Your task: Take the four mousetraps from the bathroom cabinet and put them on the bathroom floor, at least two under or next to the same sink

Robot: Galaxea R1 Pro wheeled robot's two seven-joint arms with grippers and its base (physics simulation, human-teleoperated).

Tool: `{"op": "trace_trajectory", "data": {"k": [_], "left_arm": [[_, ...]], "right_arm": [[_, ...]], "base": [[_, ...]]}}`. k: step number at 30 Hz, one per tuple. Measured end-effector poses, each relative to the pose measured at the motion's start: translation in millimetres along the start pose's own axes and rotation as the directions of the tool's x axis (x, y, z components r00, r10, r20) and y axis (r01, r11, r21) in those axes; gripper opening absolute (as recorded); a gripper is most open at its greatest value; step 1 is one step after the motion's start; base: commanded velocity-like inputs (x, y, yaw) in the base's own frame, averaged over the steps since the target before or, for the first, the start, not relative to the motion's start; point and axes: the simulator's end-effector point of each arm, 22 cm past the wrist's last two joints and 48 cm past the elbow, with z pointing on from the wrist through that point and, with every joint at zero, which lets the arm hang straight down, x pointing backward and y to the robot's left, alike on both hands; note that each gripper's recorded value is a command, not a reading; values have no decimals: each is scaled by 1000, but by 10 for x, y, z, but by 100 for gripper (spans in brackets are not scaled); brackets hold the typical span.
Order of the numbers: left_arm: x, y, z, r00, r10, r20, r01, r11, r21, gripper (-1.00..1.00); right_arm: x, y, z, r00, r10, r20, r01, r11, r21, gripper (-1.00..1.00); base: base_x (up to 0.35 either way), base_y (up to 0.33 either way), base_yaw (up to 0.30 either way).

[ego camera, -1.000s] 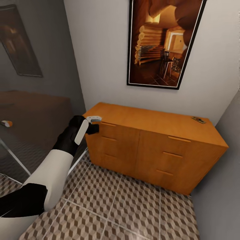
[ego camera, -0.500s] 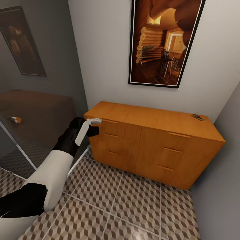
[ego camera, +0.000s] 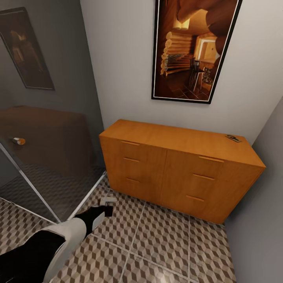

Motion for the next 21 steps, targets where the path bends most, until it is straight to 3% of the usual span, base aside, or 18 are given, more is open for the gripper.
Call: {"op": "trace_trajectory", "data": {"k": [4,9,11,13,15,21], "left_arm": [[862,265,62,997,13,-72,-13,1000,-3,-100],[1754,547,9,991,15,-131,-19,1000,-25,-100],[1882,573,-11,994,16,-104,-18,1000,-20,-100],[1927,616,-44,1000,15,-13,-15,1000,-17,-100],[2006,657,-93,999,18,44,-17,1000,-19,-100],[2522,821,-263,998,30,58,-28,999,-34,-100]], "right_arm": [[-191,-182,172,999,-18,37,18,1000,16,100],[-359,-399,549,998,-53,-35,54,998,21,100],[-425,-444,617,997,-60,-40,61,998,23,100],[-529,-507,685,997,-67,-30,68,997,29,100],[-598,-545,728,997,-72,-24,73,997,31,100],[-752,-643,864,995,-88,-48,90,995,34,100]], "base": [[0,0,0],[0,0,0],[0,0,0],[0,0,0],[0,0,0],[0,0,0]]}}
